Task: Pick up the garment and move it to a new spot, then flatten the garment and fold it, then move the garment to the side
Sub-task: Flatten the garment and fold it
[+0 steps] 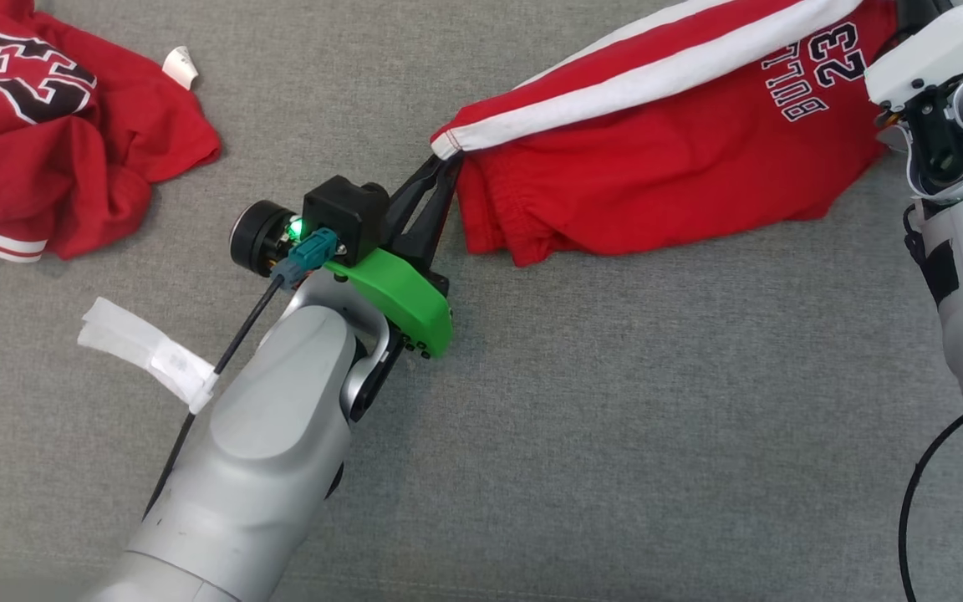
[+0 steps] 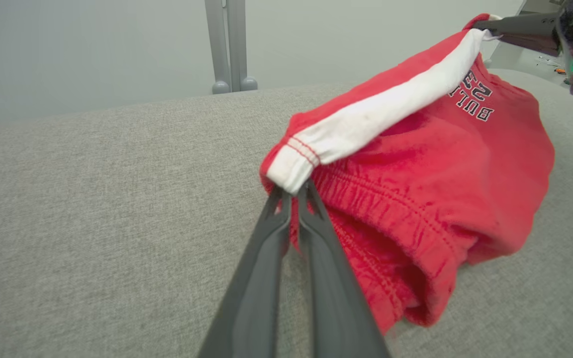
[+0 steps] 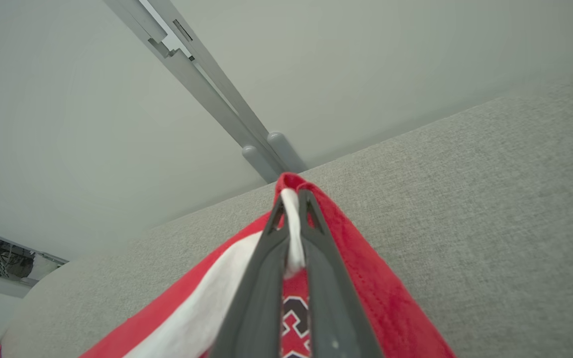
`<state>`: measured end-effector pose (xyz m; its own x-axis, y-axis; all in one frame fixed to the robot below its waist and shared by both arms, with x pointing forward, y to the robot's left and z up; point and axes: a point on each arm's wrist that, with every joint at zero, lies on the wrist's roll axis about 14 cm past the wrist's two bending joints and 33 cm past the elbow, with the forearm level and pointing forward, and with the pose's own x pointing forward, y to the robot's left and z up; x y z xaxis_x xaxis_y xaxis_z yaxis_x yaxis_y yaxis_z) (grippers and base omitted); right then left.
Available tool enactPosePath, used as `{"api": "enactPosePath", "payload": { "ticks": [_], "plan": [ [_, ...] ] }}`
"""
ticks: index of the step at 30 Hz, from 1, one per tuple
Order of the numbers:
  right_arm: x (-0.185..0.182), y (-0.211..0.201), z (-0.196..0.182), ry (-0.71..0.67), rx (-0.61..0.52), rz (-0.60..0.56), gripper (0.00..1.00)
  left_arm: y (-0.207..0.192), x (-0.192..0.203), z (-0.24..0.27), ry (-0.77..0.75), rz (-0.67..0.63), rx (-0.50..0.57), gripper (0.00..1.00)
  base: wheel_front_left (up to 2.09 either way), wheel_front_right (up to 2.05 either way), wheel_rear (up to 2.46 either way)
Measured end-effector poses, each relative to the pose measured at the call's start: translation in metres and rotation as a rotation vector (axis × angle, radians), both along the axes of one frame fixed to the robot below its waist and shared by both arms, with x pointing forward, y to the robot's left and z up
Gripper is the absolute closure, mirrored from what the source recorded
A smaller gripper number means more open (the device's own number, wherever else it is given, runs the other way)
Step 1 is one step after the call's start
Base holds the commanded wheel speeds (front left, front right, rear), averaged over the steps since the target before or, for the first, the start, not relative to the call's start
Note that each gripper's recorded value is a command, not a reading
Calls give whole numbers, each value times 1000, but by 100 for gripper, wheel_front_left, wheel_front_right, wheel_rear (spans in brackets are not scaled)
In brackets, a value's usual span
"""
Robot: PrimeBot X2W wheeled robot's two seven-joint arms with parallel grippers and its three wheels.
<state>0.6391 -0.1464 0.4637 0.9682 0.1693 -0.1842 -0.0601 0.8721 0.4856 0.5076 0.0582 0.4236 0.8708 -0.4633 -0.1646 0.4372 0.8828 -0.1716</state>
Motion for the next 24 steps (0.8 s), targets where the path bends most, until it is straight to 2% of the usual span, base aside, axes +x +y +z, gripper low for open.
{"api": "enactPosePath", "payload": {
  "ticks": [5,14,20,24],
  "plan": [
    [2,16,-11,4,-43,41,0,5,3,2,-14,12,11,0,0,0,0],
    [-27,-10,-20,17,-247,101,0,17,-15,21,-73,79,-4,0,0,0,0],
    [-46,-33,-36,84,-303,99,0,63,-27,48,-164,261,-29,0,0,0,0],
    [-51,-32,-51,127,-311,111,0,99,-40,53,-187,390,-23,0,0,0,0]
  ]
}}
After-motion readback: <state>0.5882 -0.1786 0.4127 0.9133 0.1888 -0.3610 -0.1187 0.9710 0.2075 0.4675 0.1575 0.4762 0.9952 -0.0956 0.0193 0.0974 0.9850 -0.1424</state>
